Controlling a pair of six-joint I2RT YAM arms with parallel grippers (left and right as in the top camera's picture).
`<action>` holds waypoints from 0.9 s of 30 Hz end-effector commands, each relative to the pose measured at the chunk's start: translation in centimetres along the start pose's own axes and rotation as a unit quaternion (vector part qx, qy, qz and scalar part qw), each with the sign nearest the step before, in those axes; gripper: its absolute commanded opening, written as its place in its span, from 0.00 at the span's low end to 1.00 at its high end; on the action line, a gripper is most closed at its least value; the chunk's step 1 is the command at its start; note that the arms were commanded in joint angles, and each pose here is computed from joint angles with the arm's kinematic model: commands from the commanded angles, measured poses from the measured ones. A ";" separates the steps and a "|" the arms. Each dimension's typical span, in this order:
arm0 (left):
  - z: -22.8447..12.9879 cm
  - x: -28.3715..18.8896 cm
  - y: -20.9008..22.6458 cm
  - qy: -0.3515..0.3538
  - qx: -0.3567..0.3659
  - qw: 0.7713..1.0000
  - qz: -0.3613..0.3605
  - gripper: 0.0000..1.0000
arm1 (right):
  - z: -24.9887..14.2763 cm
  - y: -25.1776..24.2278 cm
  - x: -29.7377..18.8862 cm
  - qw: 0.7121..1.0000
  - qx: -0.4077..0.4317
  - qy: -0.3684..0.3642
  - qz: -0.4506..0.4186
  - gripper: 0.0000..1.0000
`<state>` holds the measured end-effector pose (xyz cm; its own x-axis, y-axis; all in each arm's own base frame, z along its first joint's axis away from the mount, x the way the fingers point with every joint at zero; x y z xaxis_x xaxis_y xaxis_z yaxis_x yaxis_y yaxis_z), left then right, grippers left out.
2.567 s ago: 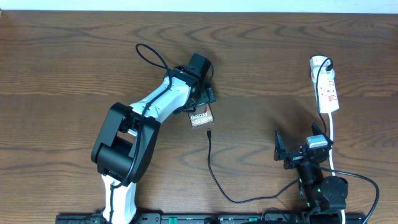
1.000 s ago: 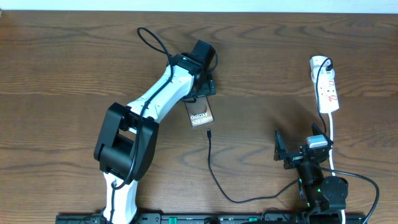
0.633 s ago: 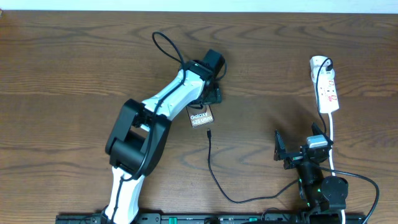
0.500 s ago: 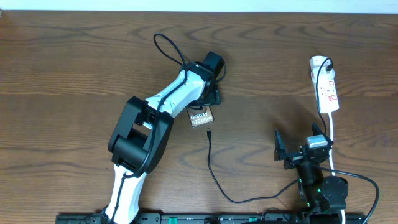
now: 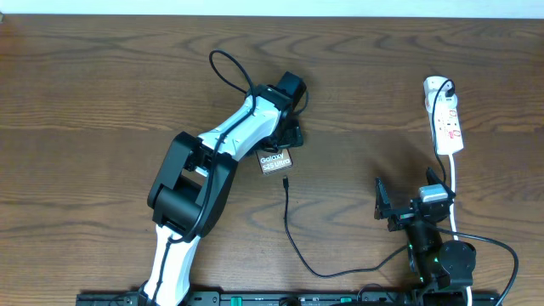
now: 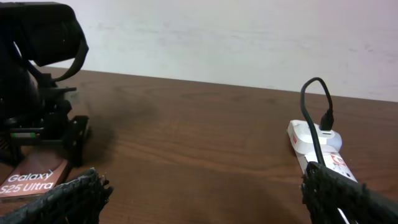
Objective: Plug charger to phone and switch on socket
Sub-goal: 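Lift the phone with the left gripper and raise it upright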
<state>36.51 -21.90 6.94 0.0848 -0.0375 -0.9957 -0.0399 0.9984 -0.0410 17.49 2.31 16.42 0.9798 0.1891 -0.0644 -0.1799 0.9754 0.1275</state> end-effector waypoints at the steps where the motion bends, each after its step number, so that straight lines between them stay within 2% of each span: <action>1: -0.4 0.4 -0.6 0.028 -0.006 0.999 -0.030 0.88 | -0.1 0.0 0.0 1.000 -0.006 0.000 0.001 0.99; 4: -0.4 0.4 -0.6 0.028 -0.006 0.999 -0.030 0.88 | -0.1 0.0 0.0 1.000 -0.006 0.000 0.001 0.99; 6: -0.4 0.4 -0.5 0.028 -0.006 0.999 -0.030 0.99 | -0.1 0.0 0.0 1.000 -0.006 0.000 0.000 0.99; 12: 0.4 0.4 -0.1 -0.005 -0.006 1.000 -0.005 0.99 | -0.1 0.0 0.0 1.000 -0.006 0.000 0.001 0.99; 16: 0.6 0.4 -0.2 -0.012 -0.006 1.000 -0.004 0.86 | -0.1 0.0 0.0 1.000 -0.006 0.001 0.001 0.99; 20: 0.1 0.4 -0.2 0.000 -0.006 1.000 -0.004 0.83 | -0.1 0.0 0.0 1.000 -0.006 0.001 0.000 0.99; 27: -1.6 0.3 -0.8 0.053 -0.005 0.998 -0.025 0.69 | -0.1 0.0 0.0 1.000 -0.006 0.001 0.000 0.99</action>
<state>36.15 -22.11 7.09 0.0531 -0.0620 -0.9967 -0.0491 0.9967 -0.0646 17.49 2.31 16.42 0.9798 0.1891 -0.0644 -0.1799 0.9754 0.1275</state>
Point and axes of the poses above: each gripper's point midway between its finger pads, its own x axis out along the fingers, its own y axis along the line the jaws close on, z = x × y, the point moved 7 cm from there along -x, back along the fingers, and after that the axes turned 9 degrees about x, right-handed, at the moved point
